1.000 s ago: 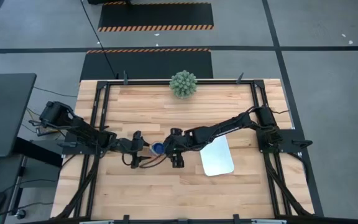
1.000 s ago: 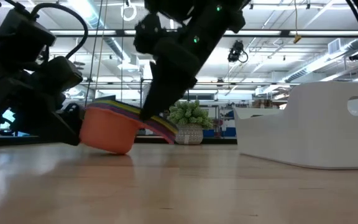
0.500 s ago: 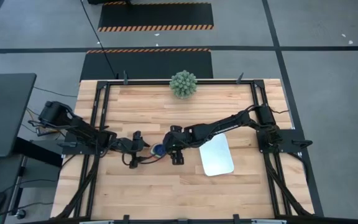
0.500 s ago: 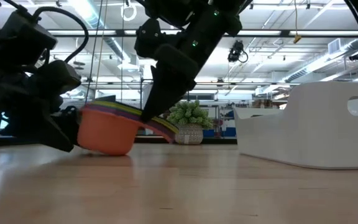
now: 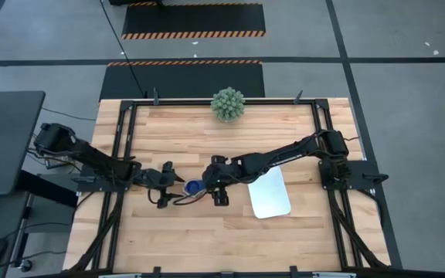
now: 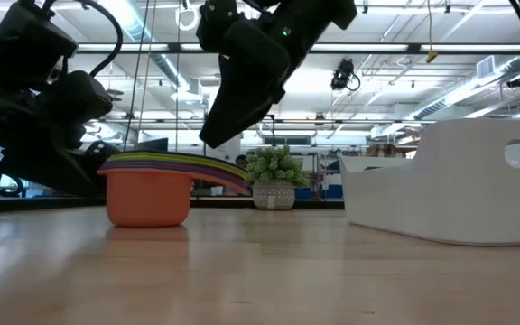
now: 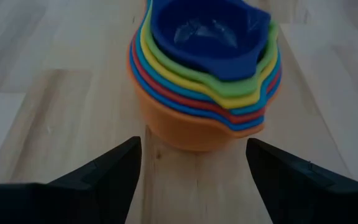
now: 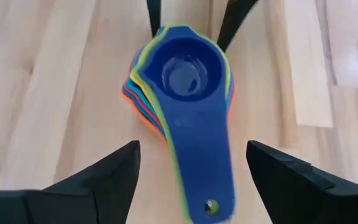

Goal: Nest measuring cups in basket
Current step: Put the measuring cups into the white bin

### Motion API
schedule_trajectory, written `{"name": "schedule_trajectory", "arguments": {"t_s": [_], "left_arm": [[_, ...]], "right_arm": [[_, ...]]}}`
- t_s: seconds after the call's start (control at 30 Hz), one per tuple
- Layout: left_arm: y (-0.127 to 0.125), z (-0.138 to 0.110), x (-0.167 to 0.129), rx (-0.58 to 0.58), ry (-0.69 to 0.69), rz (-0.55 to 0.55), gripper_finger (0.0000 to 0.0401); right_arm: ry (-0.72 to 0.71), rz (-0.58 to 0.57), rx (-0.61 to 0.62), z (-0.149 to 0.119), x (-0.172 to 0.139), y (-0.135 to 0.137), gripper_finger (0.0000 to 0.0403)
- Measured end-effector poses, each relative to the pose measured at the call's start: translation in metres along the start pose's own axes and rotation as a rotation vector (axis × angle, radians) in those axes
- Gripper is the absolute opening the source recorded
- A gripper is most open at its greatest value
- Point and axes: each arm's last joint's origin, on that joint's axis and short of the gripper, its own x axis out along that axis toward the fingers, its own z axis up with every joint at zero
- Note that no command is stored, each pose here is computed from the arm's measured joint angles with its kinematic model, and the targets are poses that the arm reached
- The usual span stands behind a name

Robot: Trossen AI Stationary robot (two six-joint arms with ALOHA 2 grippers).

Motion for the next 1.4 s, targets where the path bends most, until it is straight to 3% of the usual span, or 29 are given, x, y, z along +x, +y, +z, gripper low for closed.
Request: {"name": "schedule_trajectory", "arguments": {"t_s": [0.3,1.1,1.4], "left_arm": [[-0.001,0.001,-0.001,-0.002,-0.003,-0.009,0.0295],[-0.001,0.001,-0.001,-0.018,-0.002,-0.012,0.0295],[-0.001,0.001,-0.001,-0.019,-0.002,-0.012,0.0295]], "right_arm": [[-0.061,0.006,-0.047,0.033,-0.02,-0.005,0.0305],[-0.076,0.039,-0.062,-0.017,0.019,-0.003,0.0305],[-0.073,0.033,-0.058,-0.031,0.028,-0.015,0.0304]]}}
